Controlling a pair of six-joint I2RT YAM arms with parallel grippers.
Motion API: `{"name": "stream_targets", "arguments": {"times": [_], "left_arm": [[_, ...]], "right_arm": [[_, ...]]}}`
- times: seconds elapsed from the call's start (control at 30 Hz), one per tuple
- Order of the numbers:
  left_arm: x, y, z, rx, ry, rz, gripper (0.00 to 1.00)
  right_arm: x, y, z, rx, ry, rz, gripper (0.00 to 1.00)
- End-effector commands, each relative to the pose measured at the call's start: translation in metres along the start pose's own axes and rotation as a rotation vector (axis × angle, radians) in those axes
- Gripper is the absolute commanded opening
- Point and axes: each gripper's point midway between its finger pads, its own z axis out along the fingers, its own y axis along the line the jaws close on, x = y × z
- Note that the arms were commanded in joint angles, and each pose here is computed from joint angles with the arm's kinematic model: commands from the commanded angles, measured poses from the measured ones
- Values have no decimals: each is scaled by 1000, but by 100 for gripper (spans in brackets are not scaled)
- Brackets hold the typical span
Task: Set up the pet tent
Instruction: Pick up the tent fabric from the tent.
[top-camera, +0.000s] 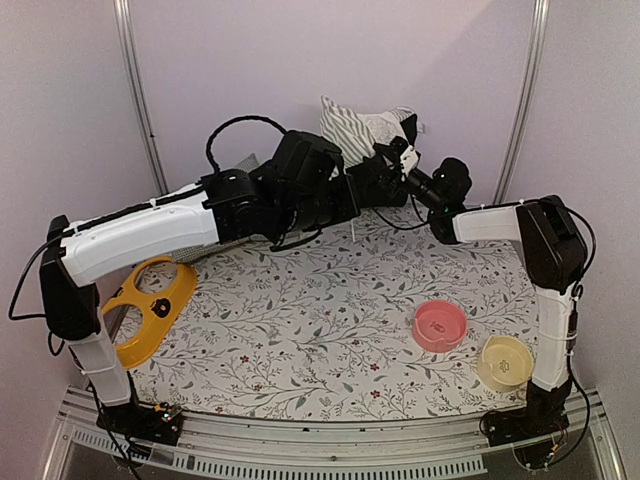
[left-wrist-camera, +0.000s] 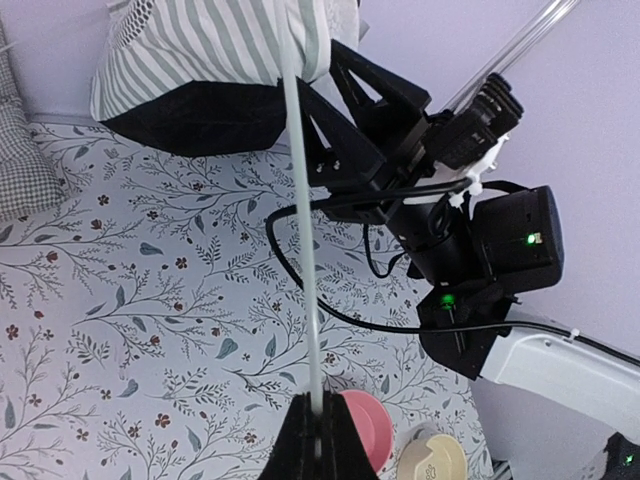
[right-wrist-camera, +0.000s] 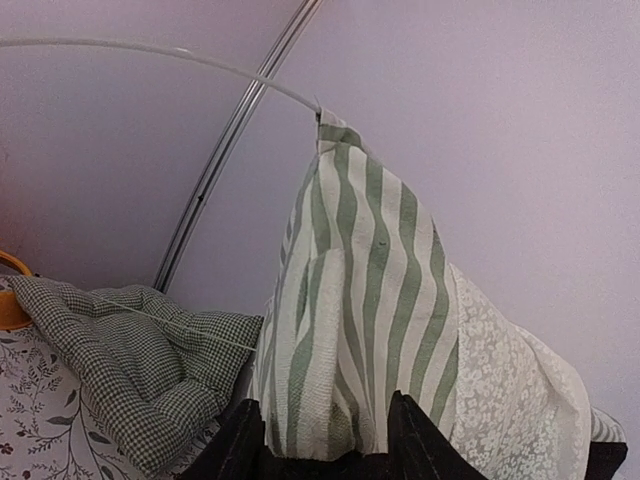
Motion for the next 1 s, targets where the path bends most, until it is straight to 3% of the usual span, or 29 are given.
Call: {"name": "stream_targets", "arguments": {"times": [0.0,0.33,0.47,0.7,0.97], "left_arm": [[-8,12,11,-33,-9,24,0],[-10,14,14,-38,-9,22,0],[-12,14,13,-32,-15,11,0],[-33,10,22,46,-56,-105,0],[-88,6,29,77,-244,-212,0]], "right_arm": [[10,2,14,-17,26,1,42],[0,2,25,-18,10,-21,26],[-1,8,25,-26,21,-24,0],[-31,56,-22,15,-54,-145,0],[-51,92,-69,67,-104,-203,0]]}}
